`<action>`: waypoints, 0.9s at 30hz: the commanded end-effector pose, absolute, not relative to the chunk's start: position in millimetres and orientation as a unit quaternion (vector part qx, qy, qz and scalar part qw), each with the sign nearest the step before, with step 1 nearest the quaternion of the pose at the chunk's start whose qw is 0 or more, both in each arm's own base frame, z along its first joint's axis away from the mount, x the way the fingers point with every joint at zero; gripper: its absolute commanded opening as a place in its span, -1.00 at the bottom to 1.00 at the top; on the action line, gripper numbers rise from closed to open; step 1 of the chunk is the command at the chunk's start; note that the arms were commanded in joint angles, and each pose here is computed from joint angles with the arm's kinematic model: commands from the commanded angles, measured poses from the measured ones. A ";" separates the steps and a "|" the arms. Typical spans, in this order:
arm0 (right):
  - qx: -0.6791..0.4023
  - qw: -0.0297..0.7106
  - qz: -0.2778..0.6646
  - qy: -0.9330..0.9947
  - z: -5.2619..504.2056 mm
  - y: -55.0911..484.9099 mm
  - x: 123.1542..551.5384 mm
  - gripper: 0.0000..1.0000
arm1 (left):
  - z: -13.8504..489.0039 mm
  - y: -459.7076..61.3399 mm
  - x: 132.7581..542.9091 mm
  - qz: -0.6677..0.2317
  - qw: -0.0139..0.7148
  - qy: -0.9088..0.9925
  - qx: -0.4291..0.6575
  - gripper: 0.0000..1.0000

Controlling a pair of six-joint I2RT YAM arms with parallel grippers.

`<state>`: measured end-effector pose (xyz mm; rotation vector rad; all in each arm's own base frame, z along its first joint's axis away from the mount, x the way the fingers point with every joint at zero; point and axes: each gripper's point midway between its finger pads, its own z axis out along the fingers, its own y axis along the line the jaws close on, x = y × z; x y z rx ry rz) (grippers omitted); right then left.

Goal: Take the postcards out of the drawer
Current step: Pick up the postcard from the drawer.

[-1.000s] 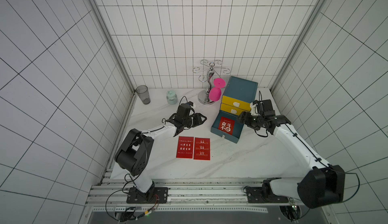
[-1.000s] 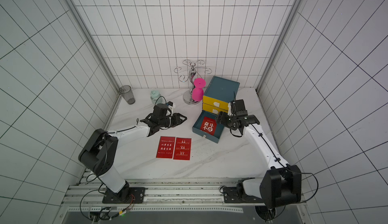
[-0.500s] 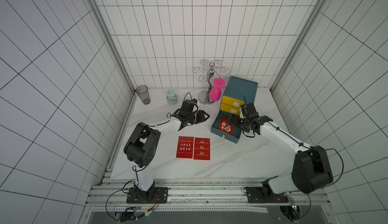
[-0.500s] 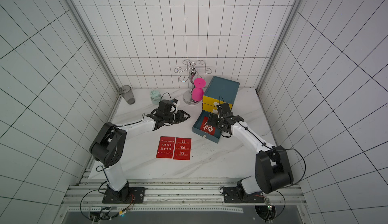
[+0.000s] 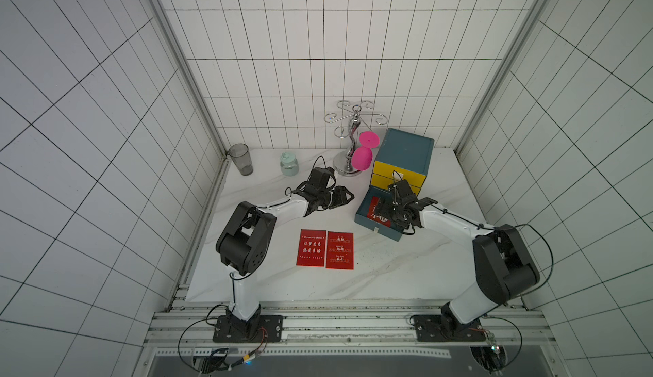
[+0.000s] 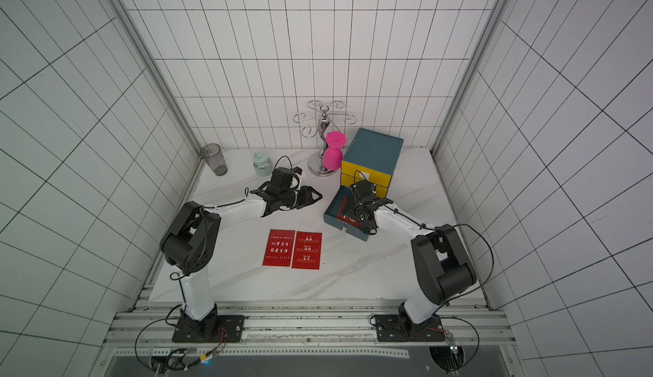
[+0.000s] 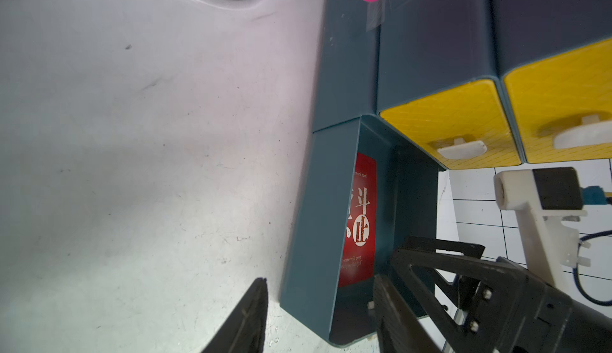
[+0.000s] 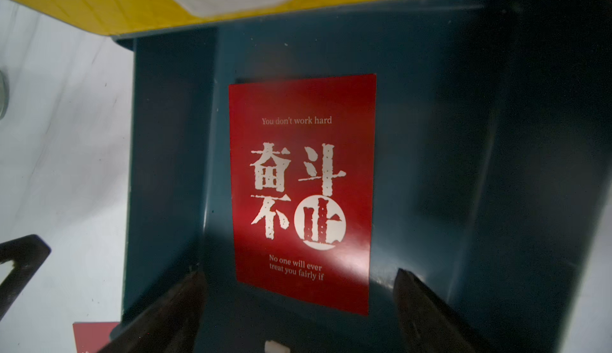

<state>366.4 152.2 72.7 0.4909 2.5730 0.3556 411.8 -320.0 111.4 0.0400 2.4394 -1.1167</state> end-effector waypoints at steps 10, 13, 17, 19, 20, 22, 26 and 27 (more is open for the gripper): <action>0.217 0.244 0.101 0.940 43.8 145.8 369.8 0.85 | 107.0 -335.4 421.3 -0.406 0.227 0.884 0.042 0.02; 0.234 0.243 0.095 0.936 40.1 142.8 370.4 0.86 | 103.5 -339.1 422.0 -0.405 0.226 0.885 0.050 0.03; 0.240 0.244 0.086 0.936 35.6 139.9 371.4 0.88 | 101.0 -344.1 422.5 -0.402 0.228 0.884 0.063 0.04; 0.241 0.245 0.089 0.935 34.0 141.2 373.0 0.88 | 100.3 -347.7 421.9 -0.402 0.229 0.884 0.072 0.05; 0.242 0.244 0.090 0.935 32.7 141.8 373.2 0.88 | 100.1 -348.5 422.6 -0.402 0.229 0.884 0.073 0.05; 0.246 0.241 0.096 0.934 30.0 144.7 374.6 0.88 | 98.9 -351.6 422.7 -0.401 0.226 0.884 0.079 0.05; 0.252 0.236 0.103 0.933 25.5 148.0 375.7 0.87 | 95.7 -356.7 423.3 -0.399 0.219 0.886 0.087 0.05; 0.253 0.236 0.105 0.933 24.4 149.2 376.1 0.86 | 95.0 -358.2 423.2 -0.398 0.218 0.887 0.090 0.05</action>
